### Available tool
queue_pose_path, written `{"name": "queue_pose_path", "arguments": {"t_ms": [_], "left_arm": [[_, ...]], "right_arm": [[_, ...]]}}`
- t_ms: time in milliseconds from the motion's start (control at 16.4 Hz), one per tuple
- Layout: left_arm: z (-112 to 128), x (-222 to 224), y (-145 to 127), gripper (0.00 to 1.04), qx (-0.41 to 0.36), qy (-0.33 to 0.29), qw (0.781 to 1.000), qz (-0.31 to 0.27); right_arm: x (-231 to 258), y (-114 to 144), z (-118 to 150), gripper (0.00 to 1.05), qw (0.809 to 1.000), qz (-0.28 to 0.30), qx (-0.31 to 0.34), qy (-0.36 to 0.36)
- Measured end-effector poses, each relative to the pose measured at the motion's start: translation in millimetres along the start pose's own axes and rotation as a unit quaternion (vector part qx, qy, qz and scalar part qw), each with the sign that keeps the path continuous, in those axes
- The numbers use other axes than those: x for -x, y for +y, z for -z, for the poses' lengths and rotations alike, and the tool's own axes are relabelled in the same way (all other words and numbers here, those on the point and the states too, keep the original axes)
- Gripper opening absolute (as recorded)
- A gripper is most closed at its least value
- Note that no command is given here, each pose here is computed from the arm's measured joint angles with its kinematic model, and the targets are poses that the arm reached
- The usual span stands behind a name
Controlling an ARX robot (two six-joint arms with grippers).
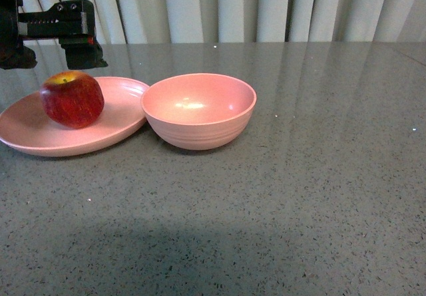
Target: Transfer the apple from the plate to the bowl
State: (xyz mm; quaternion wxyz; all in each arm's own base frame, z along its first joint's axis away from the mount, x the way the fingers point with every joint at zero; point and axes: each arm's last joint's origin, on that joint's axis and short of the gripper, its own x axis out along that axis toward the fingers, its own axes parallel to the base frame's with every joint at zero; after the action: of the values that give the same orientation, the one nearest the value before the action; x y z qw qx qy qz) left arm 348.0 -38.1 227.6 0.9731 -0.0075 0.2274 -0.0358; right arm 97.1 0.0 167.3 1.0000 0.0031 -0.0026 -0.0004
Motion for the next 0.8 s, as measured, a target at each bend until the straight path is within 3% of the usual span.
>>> {"name": "queue_pose_path", "arguments": {"t_ms": [795], "left_arm": [[22.8,-26.2,10.4,0.98,0.005,0.063,0.998,-0.002]], "right_arm": [[0.0,0.0,0.0,0.98,1.000,0.000,0.000,0.000]]}}
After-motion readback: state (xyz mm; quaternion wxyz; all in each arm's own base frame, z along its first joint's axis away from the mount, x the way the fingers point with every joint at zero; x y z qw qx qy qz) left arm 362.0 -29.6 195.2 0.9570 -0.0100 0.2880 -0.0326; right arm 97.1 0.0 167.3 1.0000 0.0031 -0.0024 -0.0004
